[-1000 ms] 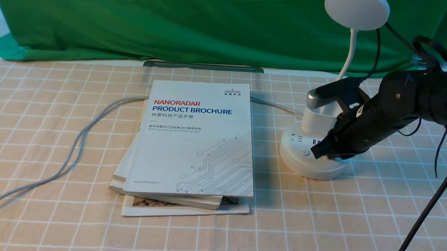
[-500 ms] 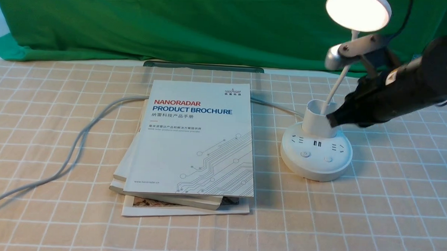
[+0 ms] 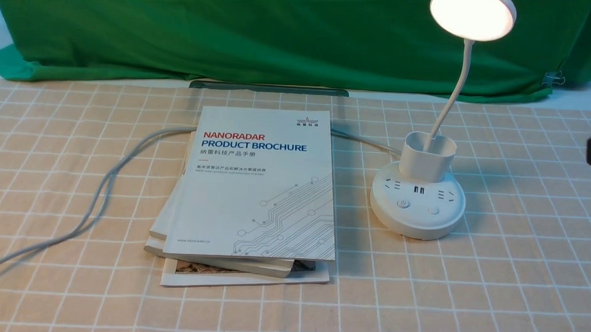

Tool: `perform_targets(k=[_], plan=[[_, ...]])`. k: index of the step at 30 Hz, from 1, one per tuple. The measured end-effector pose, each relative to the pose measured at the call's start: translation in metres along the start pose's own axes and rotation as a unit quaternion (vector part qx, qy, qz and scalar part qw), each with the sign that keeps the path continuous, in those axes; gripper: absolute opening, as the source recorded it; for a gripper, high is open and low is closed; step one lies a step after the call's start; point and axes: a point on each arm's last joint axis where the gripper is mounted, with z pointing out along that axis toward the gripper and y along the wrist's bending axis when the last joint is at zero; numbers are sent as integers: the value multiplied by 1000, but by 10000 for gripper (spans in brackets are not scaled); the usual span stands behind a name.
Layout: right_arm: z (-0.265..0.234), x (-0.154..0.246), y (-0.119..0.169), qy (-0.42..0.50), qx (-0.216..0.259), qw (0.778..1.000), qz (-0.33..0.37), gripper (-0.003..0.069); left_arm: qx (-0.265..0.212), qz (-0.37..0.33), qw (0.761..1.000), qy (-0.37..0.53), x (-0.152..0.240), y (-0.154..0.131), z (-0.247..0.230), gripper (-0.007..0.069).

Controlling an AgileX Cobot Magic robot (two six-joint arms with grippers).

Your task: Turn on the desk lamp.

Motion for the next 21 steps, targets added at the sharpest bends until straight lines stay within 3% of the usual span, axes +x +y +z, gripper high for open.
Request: perform_targets(k=[10,21], plan=[[-56,50,5,-164,28,986,-21,45,0,0,1000,0,0,0,0,21],[-50,110,7,-223,48,973,-15,76,0,0,1000,0,0,0,0,21]])
